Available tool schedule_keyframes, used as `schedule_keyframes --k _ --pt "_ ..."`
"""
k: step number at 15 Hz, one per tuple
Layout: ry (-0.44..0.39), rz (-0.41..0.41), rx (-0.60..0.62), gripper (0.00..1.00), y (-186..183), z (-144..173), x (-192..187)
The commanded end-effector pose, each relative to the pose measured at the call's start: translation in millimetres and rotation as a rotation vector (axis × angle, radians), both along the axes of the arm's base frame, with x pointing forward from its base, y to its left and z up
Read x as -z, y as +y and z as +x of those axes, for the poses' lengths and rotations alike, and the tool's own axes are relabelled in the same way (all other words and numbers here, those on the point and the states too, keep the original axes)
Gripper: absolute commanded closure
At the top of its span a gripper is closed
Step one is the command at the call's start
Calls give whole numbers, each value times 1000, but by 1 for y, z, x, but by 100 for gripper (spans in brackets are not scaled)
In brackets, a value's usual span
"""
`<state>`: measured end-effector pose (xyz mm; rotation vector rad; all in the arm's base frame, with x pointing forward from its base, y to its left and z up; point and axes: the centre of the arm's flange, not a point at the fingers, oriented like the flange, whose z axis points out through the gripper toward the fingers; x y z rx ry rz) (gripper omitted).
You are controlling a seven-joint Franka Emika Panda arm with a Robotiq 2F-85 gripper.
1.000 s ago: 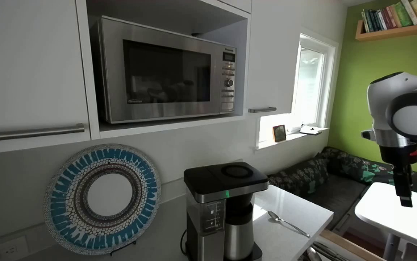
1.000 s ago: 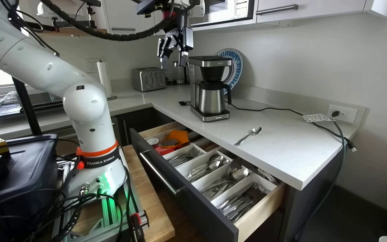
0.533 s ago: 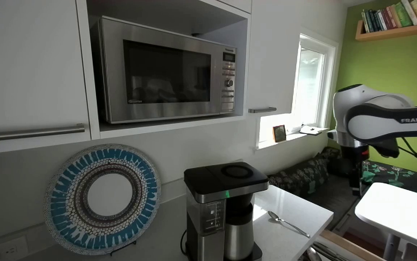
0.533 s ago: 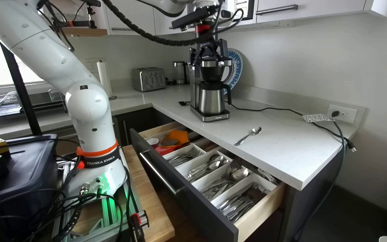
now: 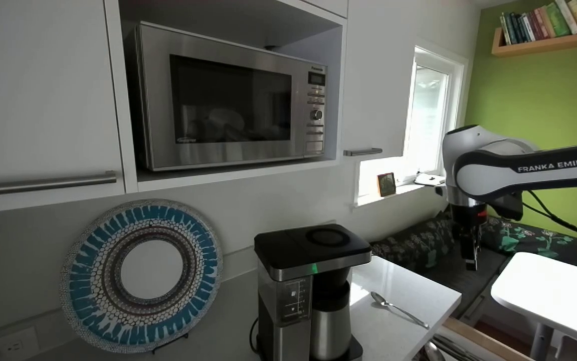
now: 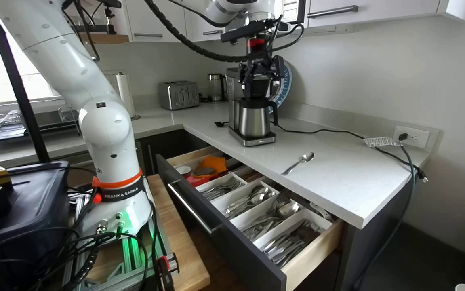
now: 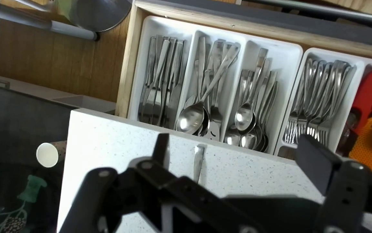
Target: Put the spoon into the drawer
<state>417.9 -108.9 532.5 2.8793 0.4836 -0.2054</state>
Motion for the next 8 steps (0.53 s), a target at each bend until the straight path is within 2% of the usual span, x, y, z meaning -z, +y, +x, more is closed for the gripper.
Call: schedule_keyframes --k 1,3,8 --pt "-2 0 0 0 0 -1 -1" --pt "-22 4 52 0 0 17 16" --pt "-254 199 56 0 7 64 70"
